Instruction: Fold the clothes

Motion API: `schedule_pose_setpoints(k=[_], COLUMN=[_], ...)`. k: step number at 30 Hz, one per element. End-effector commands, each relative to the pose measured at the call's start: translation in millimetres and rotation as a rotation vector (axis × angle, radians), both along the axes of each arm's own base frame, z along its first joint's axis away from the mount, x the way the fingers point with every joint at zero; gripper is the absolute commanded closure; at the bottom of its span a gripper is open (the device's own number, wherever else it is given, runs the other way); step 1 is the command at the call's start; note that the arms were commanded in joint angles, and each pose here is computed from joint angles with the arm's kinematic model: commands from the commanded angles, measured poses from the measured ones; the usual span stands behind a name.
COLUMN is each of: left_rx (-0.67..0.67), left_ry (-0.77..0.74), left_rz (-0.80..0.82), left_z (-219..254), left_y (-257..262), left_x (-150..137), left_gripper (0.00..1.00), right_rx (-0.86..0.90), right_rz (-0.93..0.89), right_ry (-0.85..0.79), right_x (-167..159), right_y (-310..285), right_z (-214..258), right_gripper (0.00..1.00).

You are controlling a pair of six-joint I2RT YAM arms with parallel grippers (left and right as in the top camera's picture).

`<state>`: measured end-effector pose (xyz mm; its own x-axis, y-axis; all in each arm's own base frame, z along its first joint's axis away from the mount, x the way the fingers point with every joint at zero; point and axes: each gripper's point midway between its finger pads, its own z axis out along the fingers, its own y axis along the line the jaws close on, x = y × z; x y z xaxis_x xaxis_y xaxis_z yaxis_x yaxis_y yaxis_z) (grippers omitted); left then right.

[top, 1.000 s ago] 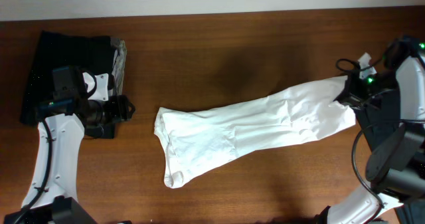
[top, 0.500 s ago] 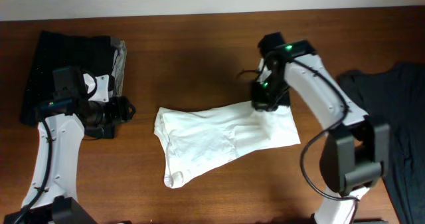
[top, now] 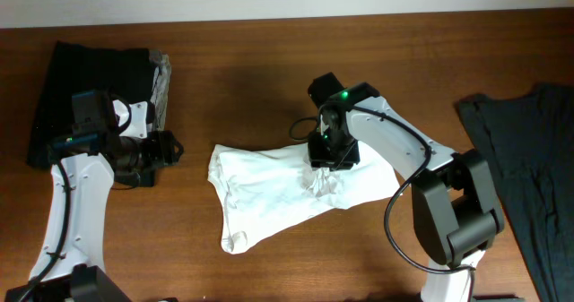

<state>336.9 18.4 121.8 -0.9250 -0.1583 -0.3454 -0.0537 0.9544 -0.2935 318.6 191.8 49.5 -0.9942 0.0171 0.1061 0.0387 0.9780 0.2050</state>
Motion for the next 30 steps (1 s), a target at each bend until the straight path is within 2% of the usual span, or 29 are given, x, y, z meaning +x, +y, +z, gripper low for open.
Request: schedule_pose_setpoints(k=[1,3,6,7,9,11,12,15,17,19,21,24,26,30], left_rx=[0.017,0.017,0.017,0.017,0.017,0.017,0.017,0.017,0.016,0.017,0.016,0.014,0.014,0.004], left_ry=[-0.034,-0.034,-0.033,-0.033,-0.033,-0.033,-0.033,-0.033,-0.033,-0.033,-0.03,-0.023,-0.021,0.019], left_rz=[-0.012,-0.012,-0.012,-0.013,-0.012,-0.013,-0.013,-0.012,-0.013,-0.012,-0.012,-0.012,-0.012,-0.013], left_z=[10,10,10,10,10,10,10,10,10,10,10,9,9,6], left_y=[2,2,2,2,2,2,2,2,2,2,2,2,2,-1], left_x=[2,2,2,2,2,2,2,2,2,2,1,0,-1,-10], left_gripper=[0.3,0.3,0.3,0.3,0.3,0.3,0.3,0.3,0.3,0.3,0.3,0.3,0.3,0.25], right_rx=[0.055,0.077,0.075,0.055,0.033,0.013,0.041,0.253,0.457,0.522,0.494,0.233,0.207,0.169], right_rz=[0.011,-0.02,-0.079,-0.083,-0.105,-0.11,-0.098,-0.03,0.092,0.215,0.257,0.182,0.104,0.024], right_ry=[-0.073,-0.133,-0.148,-0.123,-0.085,-0.026,0.001,0.011,-0.055,-0.135,-0.175,-0.166,-0.083,0.06], right_x=[23,36,41,36,29,19,13,2,-1,0,10,29,22,-11], right_y=[-10,-28,-54,-66,-76,-75,-66,-10,50,80,77,7,-24,-37], right_z=[26,53,67,65,54,27,14,-3,5,17,31,58,64,23], right_gripper=[0.59,0.58,0.59,0.68,0.76,0.94,0.96,0.96,0.96,0.96,0.96,0.96,0.95,0.95])
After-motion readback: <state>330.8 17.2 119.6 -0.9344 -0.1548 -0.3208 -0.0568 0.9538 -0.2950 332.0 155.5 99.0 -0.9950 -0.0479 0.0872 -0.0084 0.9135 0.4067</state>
